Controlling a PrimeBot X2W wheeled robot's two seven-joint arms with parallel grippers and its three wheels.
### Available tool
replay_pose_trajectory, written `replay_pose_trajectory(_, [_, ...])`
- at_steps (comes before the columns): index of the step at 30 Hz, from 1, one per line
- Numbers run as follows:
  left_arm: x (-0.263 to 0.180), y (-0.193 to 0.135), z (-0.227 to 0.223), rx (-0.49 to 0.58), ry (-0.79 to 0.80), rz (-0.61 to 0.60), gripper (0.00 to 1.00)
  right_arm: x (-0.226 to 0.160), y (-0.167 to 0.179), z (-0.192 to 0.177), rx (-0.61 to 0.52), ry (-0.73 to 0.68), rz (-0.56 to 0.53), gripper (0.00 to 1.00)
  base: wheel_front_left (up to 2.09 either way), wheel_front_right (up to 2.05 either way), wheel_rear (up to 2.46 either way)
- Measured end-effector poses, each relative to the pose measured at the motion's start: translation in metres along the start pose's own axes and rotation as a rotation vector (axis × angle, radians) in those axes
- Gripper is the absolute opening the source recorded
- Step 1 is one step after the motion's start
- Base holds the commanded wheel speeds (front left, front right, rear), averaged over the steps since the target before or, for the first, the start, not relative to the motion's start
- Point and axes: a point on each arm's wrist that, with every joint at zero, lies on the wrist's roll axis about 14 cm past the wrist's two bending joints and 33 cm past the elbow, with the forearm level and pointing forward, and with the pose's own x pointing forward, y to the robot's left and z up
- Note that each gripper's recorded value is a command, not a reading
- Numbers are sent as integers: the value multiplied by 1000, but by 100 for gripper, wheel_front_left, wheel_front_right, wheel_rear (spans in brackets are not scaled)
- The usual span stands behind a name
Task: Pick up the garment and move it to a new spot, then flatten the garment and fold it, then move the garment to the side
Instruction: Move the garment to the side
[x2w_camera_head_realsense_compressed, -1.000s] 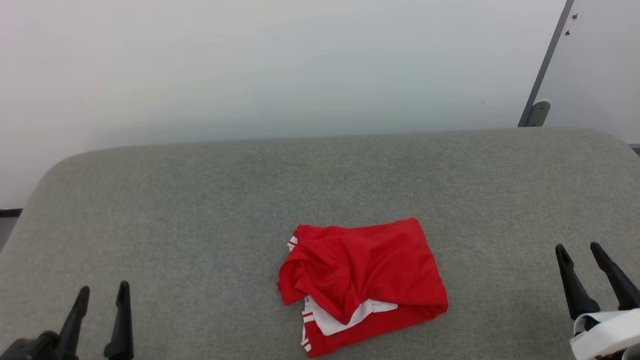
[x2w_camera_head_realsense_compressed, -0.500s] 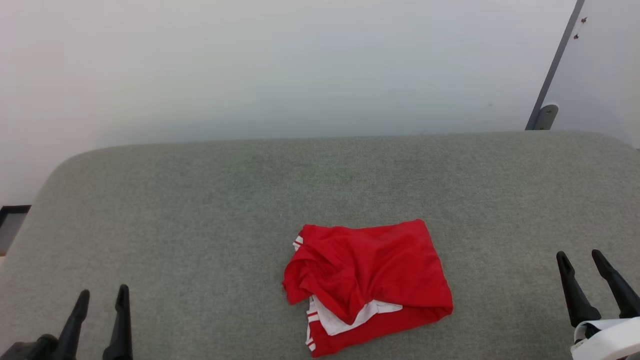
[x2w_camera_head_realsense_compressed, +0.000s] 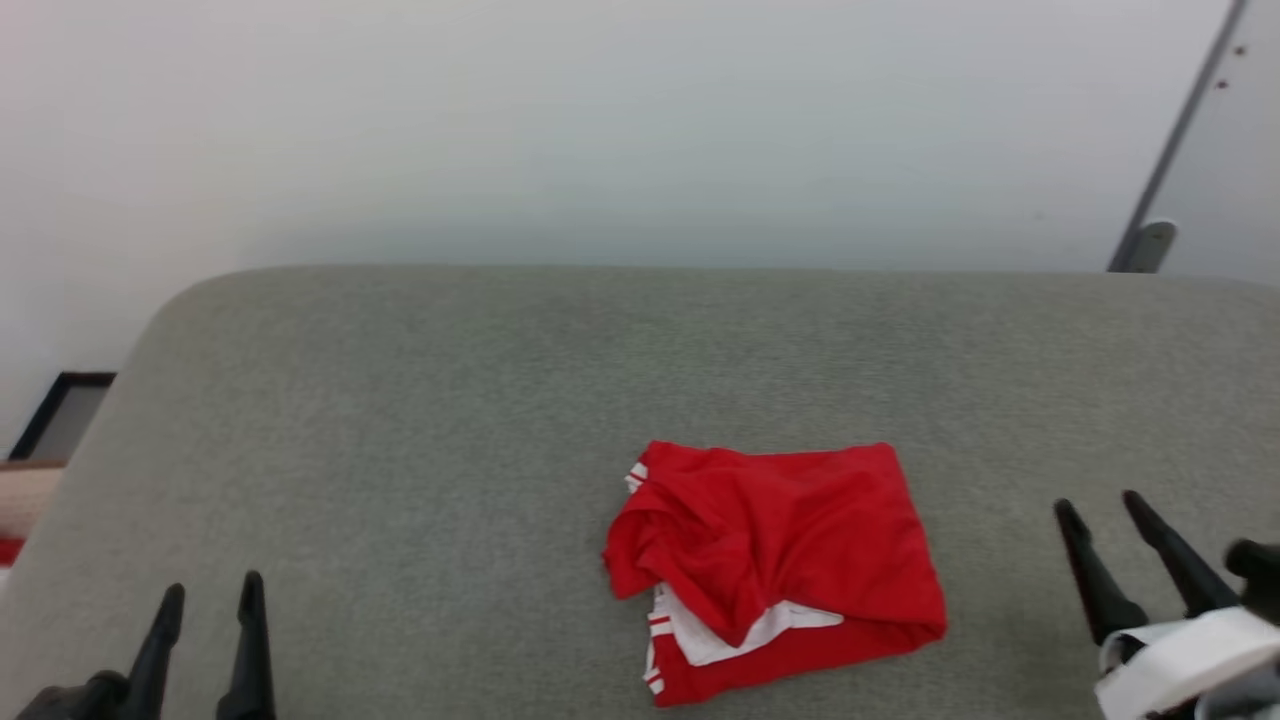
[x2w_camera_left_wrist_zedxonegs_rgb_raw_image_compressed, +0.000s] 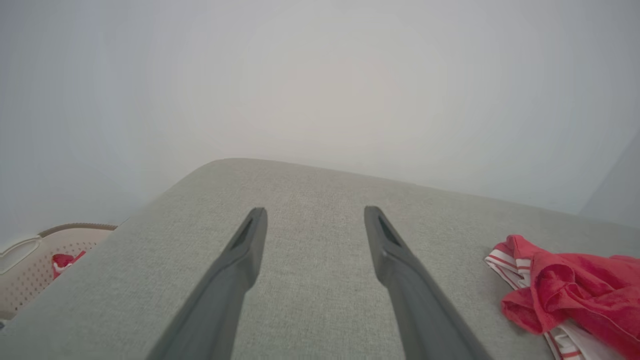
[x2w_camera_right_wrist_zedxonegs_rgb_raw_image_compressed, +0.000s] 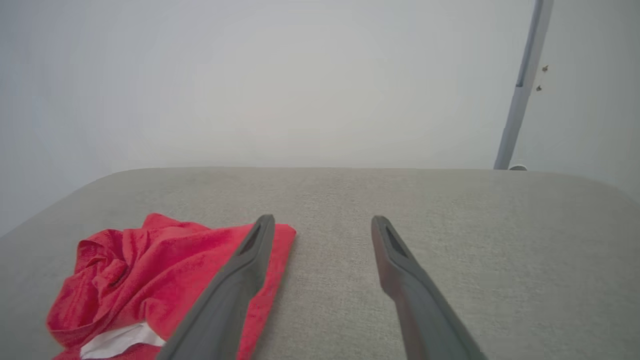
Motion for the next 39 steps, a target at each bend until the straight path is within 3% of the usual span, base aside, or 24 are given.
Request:
replay_pose_trajectory(13, [-32, 25, -7, -8, 20, 108, 100, 54, 55, -45, -46, 252, 180, 100, 0, 0, 0])
replay_pose_trajectory(25, [-43, 39, -22, -21, 70, 182, 100, 81, 45, -107, -83, 567, 160, 100, 0, 0, 0])
replay_pose_trajectory(38, [-36, 40, -34, -32, 104, 206, 100, 81, 45, -152, 34, 902, 117, 98, 0, 0, 0])
replay_pose_trajectory(39, [-35, 40, -35, -31, 104, 204, 100, 81, 46, -152, 30, 925, 121, 6, 0, 0, 0])
